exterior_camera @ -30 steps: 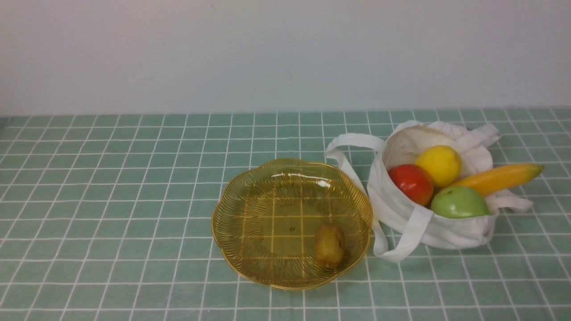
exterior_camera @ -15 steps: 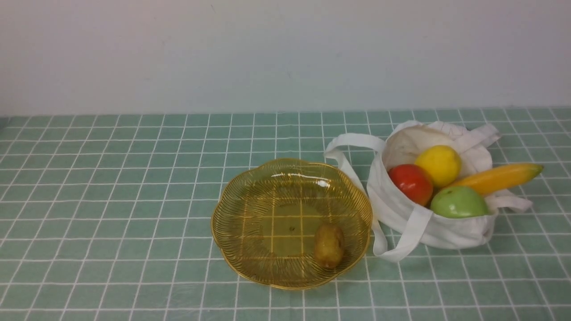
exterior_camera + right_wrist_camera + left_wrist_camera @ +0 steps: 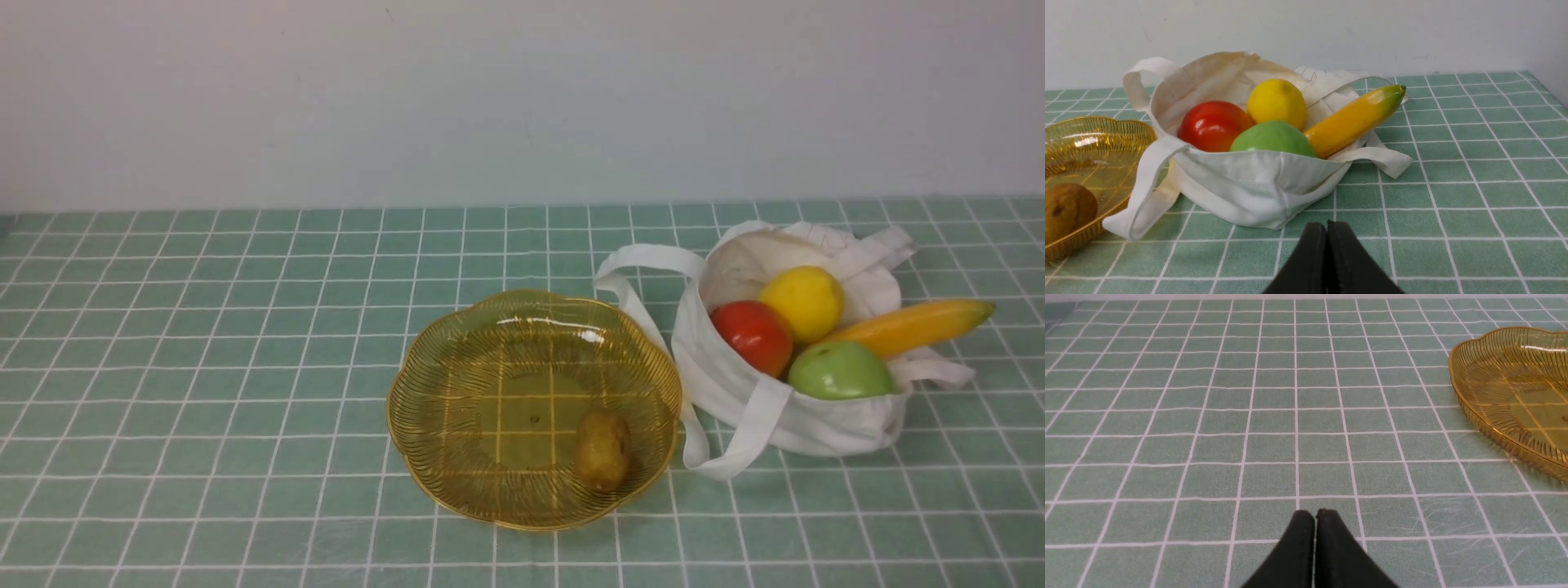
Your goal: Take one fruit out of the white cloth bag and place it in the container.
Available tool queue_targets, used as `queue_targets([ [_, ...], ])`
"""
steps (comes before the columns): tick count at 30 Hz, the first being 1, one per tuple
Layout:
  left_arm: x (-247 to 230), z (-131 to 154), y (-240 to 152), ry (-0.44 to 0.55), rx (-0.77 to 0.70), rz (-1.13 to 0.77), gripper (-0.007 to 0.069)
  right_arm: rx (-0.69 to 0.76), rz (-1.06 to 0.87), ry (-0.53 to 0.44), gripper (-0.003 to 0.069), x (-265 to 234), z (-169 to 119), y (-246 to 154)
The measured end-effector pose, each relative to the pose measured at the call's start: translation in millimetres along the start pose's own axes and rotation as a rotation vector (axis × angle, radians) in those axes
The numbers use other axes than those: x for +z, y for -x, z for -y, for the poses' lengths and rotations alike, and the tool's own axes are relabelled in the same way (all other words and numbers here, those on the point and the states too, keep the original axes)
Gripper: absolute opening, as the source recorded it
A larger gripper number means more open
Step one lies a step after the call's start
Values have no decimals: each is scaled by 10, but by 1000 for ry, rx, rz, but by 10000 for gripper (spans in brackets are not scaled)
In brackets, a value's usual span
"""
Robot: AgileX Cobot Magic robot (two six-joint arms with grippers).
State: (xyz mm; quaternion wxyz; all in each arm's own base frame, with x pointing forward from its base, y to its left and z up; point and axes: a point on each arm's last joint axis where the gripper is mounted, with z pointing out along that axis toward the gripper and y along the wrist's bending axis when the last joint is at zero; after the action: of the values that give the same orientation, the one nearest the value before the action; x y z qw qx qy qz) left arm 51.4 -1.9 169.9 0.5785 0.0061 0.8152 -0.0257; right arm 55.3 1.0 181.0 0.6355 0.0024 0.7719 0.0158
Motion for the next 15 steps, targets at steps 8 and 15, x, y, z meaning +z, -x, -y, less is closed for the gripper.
queue_targets([
  [8, 0, 0, 0, 0, 0, 0, -8, 12, 0, 0, -14, 0, 0, 0],
  [15, 0, 0, 0, 0, 0, 0, -8, 19, 0, 0, -14, 0, 0, 0],
])
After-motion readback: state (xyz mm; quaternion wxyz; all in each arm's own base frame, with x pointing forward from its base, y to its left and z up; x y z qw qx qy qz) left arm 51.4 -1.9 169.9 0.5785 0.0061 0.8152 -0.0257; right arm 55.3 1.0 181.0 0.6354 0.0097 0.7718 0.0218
